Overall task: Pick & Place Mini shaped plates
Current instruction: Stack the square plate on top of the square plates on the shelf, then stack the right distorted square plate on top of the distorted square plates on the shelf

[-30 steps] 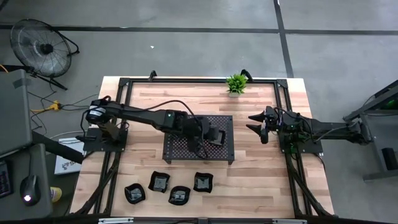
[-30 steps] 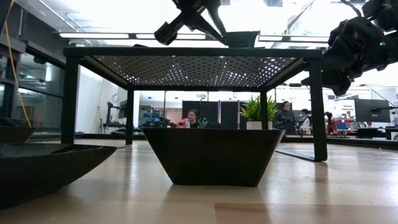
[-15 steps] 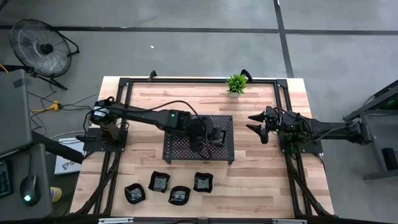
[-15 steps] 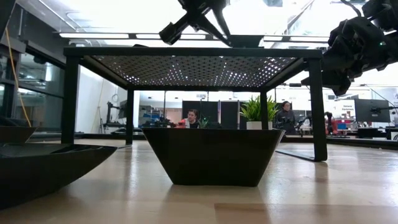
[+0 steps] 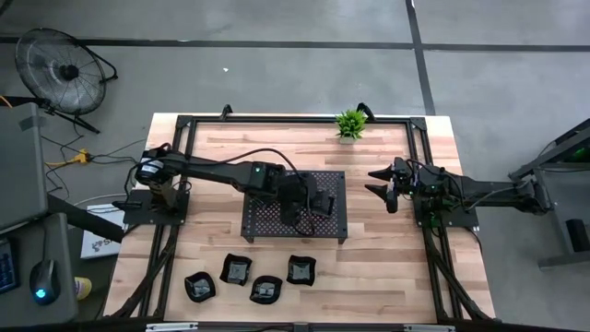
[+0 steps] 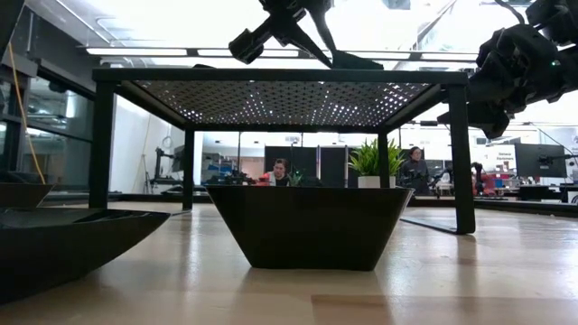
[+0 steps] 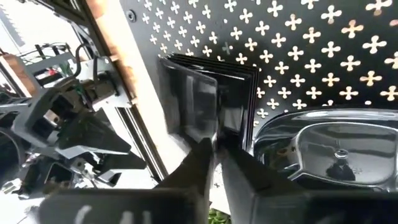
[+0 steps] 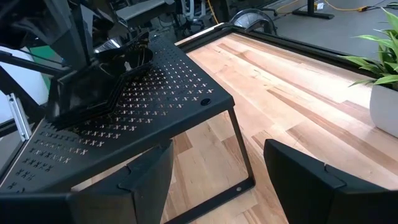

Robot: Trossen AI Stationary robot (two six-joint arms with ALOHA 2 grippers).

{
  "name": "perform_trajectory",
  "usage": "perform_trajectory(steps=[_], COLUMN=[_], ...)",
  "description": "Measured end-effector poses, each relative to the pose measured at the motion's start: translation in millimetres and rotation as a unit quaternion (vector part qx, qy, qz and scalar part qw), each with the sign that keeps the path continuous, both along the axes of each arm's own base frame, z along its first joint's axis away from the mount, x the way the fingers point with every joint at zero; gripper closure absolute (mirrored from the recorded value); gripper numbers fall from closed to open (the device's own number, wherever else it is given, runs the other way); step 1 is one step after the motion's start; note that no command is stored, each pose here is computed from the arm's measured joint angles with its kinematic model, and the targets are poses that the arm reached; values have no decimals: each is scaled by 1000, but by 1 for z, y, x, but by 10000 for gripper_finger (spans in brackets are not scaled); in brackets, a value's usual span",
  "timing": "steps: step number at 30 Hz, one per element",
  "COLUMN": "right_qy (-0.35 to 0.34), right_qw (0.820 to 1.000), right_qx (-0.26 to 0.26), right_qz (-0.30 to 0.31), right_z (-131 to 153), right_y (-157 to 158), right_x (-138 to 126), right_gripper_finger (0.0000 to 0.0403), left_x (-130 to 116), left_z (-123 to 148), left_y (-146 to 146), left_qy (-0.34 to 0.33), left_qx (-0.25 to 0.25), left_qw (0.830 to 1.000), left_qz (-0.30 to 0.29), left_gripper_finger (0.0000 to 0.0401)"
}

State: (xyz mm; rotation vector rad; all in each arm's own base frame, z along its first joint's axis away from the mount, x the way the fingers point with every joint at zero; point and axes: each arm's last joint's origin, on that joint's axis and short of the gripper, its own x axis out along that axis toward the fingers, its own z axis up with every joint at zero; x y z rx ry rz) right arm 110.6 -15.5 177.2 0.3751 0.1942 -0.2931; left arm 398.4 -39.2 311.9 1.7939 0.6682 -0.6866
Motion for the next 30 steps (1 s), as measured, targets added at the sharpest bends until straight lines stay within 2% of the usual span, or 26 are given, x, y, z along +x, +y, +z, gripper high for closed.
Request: perform_trajectory(steps=[5,9,20,24,27,30], right_qy=[0,0,0,0,0,0], right_qw=[1000,1000,1000,1000,1000,1000], right_qx=[0,0,0,0,0,0], right_qz=[0,0,0,0,0,0], right_z=[0,0,0,0,0,0], right_y=[0,0,0,0,0,0], right_x=[0,0,0,0,0,0], right_gripper_finger=[157,157,157,157,157,157], left_x=[0,0,-1,-3,-7,-12], left_z=[0,0,1,13,27,43], left_y=[1,1,1,-6,-11,-17], left_qy=[-1,-3,-7,-23,-37,-51], left_qx=[11,19,53,71,58,14], left_qw=[1000,1000,998,995,992,985], left_qz=[11,18,45,70,109,161], left_gripper_finger=[325,304,297,297,297,297])
